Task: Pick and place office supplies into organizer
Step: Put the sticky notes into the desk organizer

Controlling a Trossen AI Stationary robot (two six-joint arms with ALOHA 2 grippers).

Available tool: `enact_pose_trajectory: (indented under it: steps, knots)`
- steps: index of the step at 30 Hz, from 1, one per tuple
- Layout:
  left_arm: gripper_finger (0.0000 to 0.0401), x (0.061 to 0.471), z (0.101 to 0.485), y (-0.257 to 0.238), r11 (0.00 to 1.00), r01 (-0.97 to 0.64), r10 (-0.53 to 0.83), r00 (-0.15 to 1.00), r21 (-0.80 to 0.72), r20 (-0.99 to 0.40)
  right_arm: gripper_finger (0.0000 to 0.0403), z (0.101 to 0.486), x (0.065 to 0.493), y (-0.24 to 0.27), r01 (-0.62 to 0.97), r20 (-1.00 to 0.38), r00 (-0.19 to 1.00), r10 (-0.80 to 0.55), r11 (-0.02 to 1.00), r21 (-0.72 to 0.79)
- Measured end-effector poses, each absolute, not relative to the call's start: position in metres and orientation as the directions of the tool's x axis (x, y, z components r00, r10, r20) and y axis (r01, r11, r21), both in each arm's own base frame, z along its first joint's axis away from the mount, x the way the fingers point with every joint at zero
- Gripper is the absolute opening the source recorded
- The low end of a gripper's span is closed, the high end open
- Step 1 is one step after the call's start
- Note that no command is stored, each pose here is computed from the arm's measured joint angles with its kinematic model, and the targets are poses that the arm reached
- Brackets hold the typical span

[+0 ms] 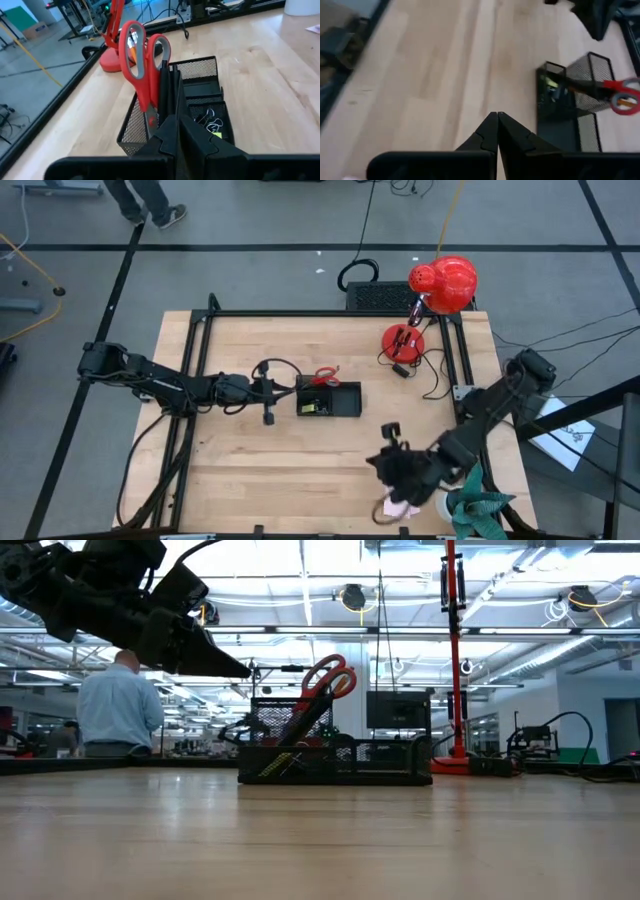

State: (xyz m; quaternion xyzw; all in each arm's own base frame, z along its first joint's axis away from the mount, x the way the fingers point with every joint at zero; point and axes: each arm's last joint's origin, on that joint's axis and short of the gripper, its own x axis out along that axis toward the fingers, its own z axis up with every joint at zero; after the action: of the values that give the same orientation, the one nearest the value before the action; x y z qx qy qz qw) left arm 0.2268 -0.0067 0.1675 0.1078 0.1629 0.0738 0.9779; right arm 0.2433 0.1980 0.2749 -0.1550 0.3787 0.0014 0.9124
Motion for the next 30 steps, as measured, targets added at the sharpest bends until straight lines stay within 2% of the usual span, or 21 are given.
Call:
enact_pose_trajectory:
  steps: [5, 9, 14, 19, 24, 30]
  knots:
    - [0.0026, 0.226, 0.165, -0.007, 0.975, -0.122, 0.177, 0.930, 0.185, -0.323, 0.0000, 0.276, 0.228, 0.222, -0.117, -0.710, 0.700, -0.077, 0.968, -0.220]
    - [0.0026, 0.225, 0.163, -0.007, 0.980, -0.133, 0.177, 0.920, 0.147, -0.350, 0.0000, 0.263, 0.224, 0.249, -0.093, -0.773, 0.629, -0.080, 0.980, -0.177]
    - [0.0026, 0.224, 0.160, -0.007, 0.983, -0.145, 0.177, 0.910, 0.110, -0.375, 0.0000, 0.245, 0.229, 0.291, -0.094, -0.913, 0.391, -0.116, 0.982, -0.164]
    - [0.0026, 0.223, 0.158, -0.007, 0.983, -0.144, 0.177, 0.899, 0.111, -0.401, 0.0000, 0.221, 0.233, 0.322, -0.149, -0.934, 0.243, -0.260, 0.942, -0.301]
    - [0.0026, 0.223, 0.158, -0.007, 0.983, -0.144, 0.177, 0.899, 0.111, -0.401, 0.0000, 0.204, 0.245, 0.325, -0.143, -0.963, 0.111, -0.244, 0.955, -0.259]
    - [0.0026, 0.223, 0.158, -0.007, 0.982, -0.132, 0.176, 0.900, 0.135, -0.399, 0.0013, 0.206, 0.259, 0.319, -0.064, -0.978, 0.103, -0.181, 0.980, -0.188]
